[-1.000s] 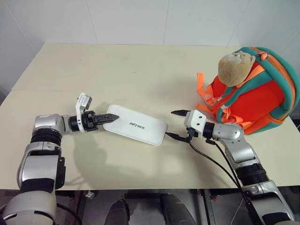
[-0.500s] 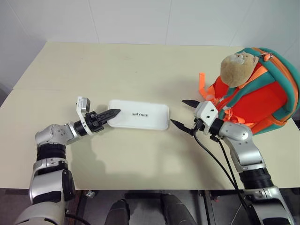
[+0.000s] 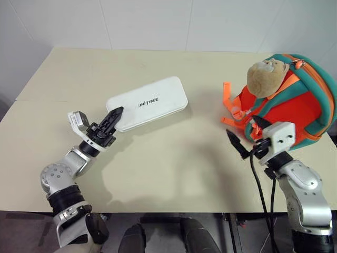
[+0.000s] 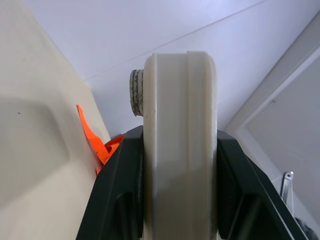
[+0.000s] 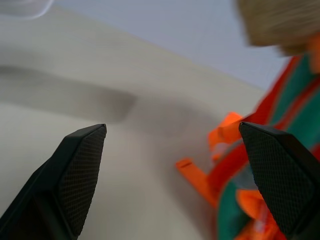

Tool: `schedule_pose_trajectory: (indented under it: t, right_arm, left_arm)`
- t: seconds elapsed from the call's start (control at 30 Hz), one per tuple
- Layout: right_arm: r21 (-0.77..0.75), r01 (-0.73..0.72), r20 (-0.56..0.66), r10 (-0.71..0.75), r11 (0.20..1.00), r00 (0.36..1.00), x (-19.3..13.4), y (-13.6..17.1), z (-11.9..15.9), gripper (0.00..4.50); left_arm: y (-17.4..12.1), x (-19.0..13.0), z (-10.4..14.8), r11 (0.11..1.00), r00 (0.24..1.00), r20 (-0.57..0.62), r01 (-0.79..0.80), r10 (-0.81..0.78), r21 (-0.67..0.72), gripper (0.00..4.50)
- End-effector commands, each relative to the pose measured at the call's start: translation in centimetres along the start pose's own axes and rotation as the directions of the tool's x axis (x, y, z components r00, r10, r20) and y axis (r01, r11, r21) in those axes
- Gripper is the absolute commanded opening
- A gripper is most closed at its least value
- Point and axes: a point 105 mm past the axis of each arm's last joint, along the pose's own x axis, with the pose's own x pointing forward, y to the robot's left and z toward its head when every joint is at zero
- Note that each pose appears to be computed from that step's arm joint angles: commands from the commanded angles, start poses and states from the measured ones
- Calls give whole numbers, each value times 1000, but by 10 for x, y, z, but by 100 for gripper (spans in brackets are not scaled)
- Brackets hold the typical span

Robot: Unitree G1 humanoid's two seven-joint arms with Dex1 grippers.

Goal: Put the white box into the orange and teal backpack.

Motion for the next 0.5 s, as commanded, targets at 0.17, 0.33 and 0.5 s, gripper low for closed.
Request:
schedule_pose_trajectory:
  t: [0.17,0.33,0.5]
  right_arm:
    - [3,208,51,-208,978,977,1,-34,10,450]
    - [14,249,37,-249,968,968,7,-49,0,450]
    - [31,282,44,-283,959,958,16,-60,-4,450]
  left_arm:
    - [-11,2,3,999,999,42,32,-33,20,134]
    - [-13,4,-1,999,999,17,41,-41,15,134]
    - [-16,5,-1,998,998,12,56,-56,15,134]
